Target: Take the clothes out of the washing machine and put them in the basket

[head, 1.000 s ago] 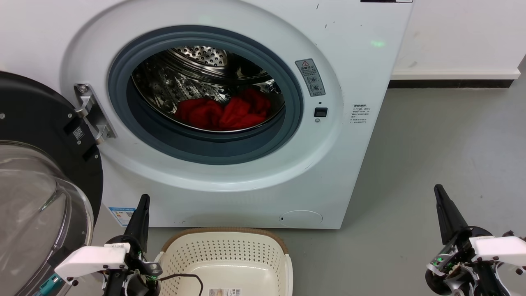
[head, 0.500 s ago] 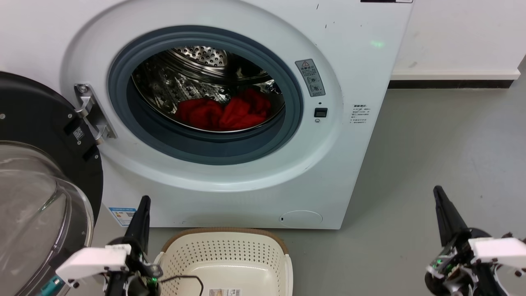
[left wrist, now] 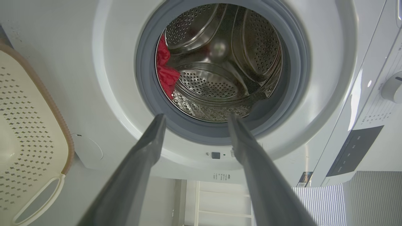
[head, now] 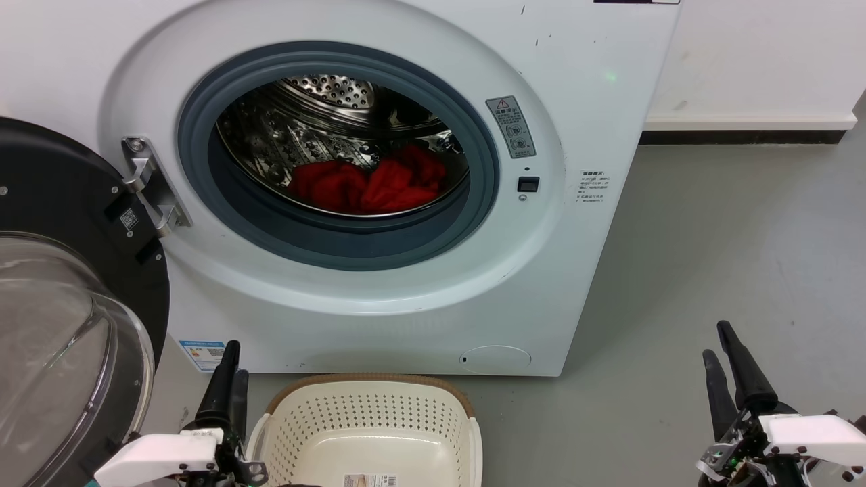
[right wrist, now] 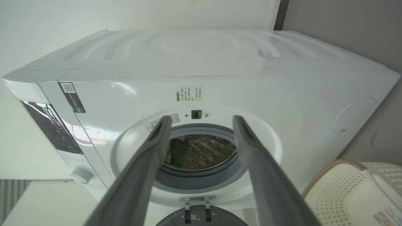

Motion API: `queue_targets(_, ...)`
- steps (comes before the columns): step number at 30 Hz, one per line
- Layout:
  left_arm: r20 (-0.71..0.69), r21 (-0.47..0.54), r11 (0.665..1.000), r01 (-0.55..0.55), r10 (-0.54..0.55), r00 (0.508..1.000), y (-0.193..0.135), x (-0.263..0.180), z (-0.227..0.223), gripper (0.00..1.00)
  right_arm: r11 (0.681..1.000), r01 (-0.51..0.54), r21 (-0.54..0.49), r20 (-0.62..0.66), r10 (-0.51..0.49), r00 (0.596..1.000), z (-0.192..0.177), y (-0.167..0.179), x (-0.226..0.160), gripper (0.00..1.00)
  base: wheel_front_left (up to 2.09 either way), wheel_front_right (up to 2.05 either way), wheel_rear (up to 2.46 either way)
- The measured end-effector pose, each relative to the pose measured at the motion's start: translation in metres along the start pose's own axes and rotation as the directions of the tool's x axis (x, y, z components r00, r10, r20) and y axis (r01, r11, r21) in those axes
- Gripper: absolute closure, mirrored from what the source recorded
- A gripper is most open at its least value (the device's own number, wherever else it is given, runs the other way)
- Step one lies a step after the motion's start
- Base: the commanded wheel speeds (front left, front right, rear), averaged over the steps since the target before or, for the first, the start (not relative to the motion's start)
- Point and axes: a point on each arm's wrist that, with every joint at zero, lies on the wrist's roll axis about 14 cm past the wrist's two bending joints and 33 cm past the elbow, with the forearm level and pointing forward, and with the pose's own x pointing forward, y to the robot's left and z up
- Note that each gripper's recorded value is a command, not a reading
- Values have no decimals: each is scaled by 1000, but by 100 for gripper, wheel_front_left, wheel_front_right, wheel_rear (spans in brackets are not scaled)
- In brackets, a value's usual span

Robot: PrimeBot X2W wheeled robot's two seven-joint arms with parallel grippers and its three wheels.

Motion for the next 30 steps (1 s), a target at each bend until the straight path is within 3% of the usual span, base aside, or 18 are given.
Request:
queue_targets(8,54,110,994,-14,8,999,2,-2,14,0,993,17,-117,29,-14,999,6,-4,-1,0,0,0,0)
queue_targets(16,96,263,965,2,-28,995,-12,0,25,0,938,17,-345,68,8,998,19,4,-1,0,0,0,0)
queue_targets(20,114,360,933,-5,-38,993,-22,1,27,0,883,-7,-469,69,44,997,19,15,0,0,0,0,0)
queue_targets(30,141,504,864,-11,-69,988,-40,-2,26,0,681,-75,-728,27,138,990,8,44,-2,0,0,0,0)
